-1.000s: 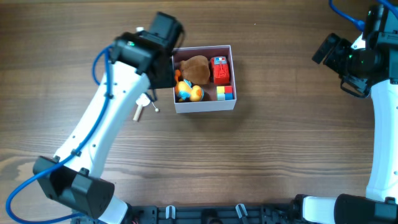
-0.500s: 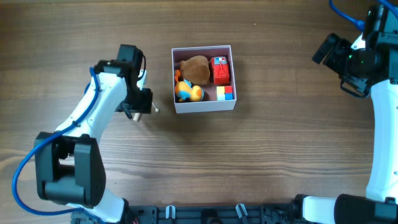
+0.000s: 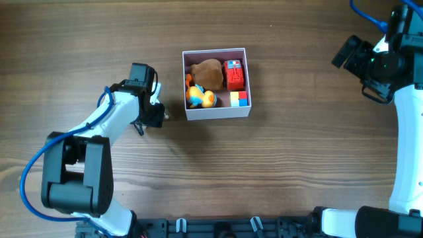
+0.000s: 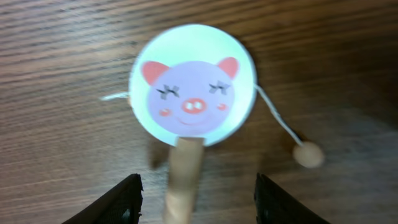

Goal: Pack container
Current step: 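Lower the left gripper onto the pig rattle drum and grasp it, then carry the rattle drum with the left gripper and release it in the box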

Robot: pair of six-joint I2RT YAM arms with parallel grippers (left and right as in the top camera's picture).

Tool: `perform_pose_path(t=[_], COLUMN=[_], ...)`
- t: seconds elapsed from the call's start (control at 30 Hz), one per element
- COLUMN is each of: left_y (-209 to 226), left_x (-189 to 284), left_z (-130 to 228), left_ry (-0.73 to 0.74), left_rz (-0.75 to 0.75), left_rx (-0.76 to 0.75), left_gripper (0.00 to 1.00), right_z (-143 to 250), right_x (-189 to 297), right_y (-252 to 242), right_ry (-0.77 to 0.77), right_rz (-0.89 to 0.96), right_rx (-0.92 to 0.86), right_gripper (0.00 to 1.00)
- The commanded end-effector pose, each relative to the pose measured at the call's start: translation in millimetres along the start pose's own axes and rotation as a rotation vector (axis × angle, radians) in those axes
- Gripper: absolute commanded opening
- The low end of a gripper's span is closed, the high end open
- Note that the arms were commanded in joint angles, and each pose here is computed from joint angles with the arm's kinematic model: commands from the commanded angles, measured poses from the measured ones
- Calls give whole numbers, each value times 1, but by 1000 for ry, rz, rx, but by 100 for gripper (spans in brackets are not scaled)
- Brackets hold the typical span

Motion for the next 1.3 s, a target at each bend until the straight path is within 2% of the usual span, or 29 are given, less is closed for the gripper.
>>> perform_pose_path(t=[0.0, 0.07, 0.2, 0.27, 0.3, 0.43, 0.57, 0.7, 0.77, 0.8, 0.83, 0.93, 0.97, 1.0, 1.03, 1.1, 1.2, 1.27], left_y=[12, 12, 12, 12, 12, 11, -3, -47, -67, -67, -61, -12, -7, -13, -30, -79, -83, -99], left_x=[-13, -22, -25, -25, -25, -11, 49, 102, 121, 127, 128, 124, 124, 124, 126, 140, 143, 153], left_z=[4, 9, 8, 9, 9, 5, -25, -33, -33, -34, -36, -44, -44, -44, -45, -44, -49, -49], left_ry=[30, 59, 60, 62, 65, 61, -37, -136, -156, -166, -180, -251, -259, -254, -239, -211, -226, -216], left_rz=[-33, -38, -38, -38, -39, -38, 6, 215, 357, 366, 336, 54, 25, 57, 160, 457, 482, 588], left_rx=[4, 2, 2, 2, 3, 14, 23, -22, -2, 56, 85, 242, 249, 245, 213, 71, 99, 92], left_gripper=[57, 53, 31, 9, 4, 4, 4, 4, 4, 4, 4, 4, 4, 4, 4, 4, 4, 4], right_z=[-2, -2, -2, -2, -2, -2, -2, -2, -2, -2, -2, -2, -2, -2, -2, -2, -2, -2], right_x=[2, 2, 2, 2, 2, 2, 2, 2, 2, 2, 2, 2, 2, 2, 2, 2, 2, 2], right_y=[-1, -1, -1, -1, -1, -1, -1, -1, -1, -1, -1, -1, -1, -1, -1, -1, -1, -1], right_ry=[-9, -10, -10, -10, -10, -10, -10, -10, -10, -10, -10, -10, -10, -10, -10, -11, -10, -11], right_rz=[5, 5, 5, 5, 4, 5, 5, 5, 5, 4, 5, 4, 4, 5, 4, 5, 4, 5], right_rx=[-5, -6, -5, -6, -6, -6, -5, -6, -6, -5, -5, -5, -5, -6, -5, -6, -6, -6], right_gripper=[100, 100, 100, 100, 100, 100, 100, 100, 100, 100, 100, 100, 100, 100, 100, 100, 100, 100])
Point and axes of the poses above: each gripper's point midway between its finger pads, its own x axis back along the fingers, its own y axis along the line the jaws close on, z = x × y, the point moved 1 cm from there along x, back along the fingers, and after that the axes turned 12 degrees about x, right-handed, at the moved point
